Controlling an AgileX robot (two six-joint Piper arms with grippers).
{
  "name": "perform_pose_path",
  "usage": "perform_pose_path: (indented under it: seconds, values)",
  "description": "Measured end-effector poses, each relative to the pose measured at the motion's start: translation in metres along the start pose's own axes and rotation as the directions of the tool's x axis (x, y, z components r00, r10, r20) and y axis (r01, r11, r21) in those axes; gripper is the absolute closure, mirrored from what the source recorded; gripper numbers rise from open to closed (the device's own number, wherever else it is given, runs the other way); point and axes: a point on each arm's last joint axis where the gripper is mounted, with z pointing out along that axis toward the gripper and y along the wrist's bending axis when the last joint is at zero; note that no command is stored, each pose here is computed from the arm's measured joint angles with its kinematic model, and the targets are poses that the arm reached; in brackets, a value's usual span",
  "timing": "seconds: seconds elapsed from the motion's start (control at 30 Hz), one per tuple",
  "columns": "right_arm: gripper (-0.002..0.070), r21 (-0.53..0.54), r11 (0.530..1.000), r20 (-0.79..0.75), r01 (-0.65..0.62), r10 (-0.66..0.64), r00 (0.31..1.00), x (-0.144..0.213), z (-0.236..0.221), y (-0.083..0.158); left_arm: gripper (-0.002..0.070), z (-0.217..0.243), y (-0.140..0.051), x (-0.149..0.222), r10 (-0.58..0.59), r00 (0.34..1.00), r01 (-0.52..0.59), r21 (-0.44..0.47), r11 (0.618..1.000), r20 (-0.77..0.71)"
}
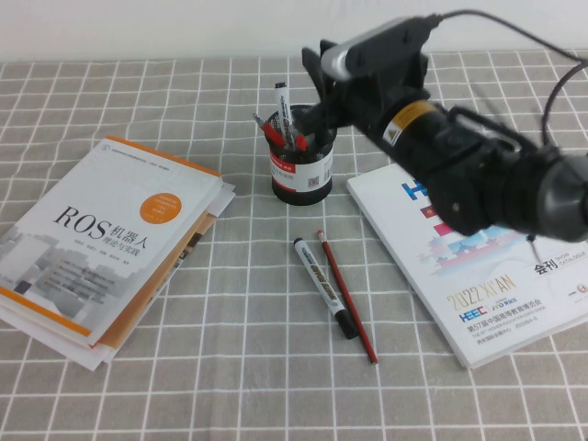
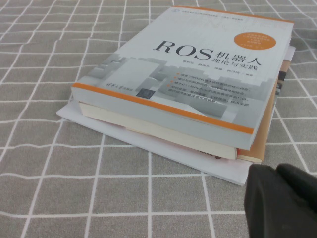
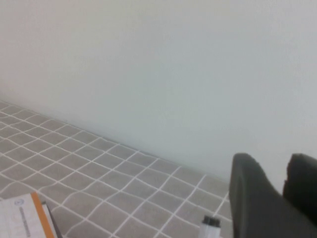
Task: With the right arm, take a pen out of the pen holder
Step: 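Take a marker out of the pen holder and lay it on the table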
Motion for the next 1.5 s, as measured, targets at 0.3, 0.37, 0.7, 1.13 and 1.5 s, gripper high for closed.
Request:
perform_pose_path:
  seconds: [0.3,0.37,0.7,1.13,1.5]
  values:
    - [0.0578,-0.010,1.000,0.000,-0.009,0.009,1.000,-0.084,-0.035,0.000,0.0678,0.000,0.000,0.000,0.000,1.000,0.000,0.000,1.000,0.000]
    - [0.0578,-0.010,1.000,-0.022,-0.018,0.018,1.000,-0.100,-0.047,0.000,0.0678,0.000,0.000,0.000,0.000,1.000,0.000,0.000,1.000,0.000]
    - [0.0578,0.082,0.994,-0.357,-0.074,0.099,0.929,-0.138,-0.109,0.005,0.0678,0.000,0.000,0.000,0.000,1.000,0.000,0.000,1.000,0.000]
    - [0.0578,0.033,0.968,-0.760,-0.248,0.185,0.624,-0.073,-0.104,0.048,0.0678,0.000,0.000,0.000,0.000,1.000,0.000,0.000,1.000,0.000]
    - [0.0578,-0.080,0.943,-0.872,-0.324,0.092,0.481,-0.008,-0.025,0.072,0.0678,0.000,0.000,0.000,0.000,1.000,0.000,0.000,1.000,0.000]
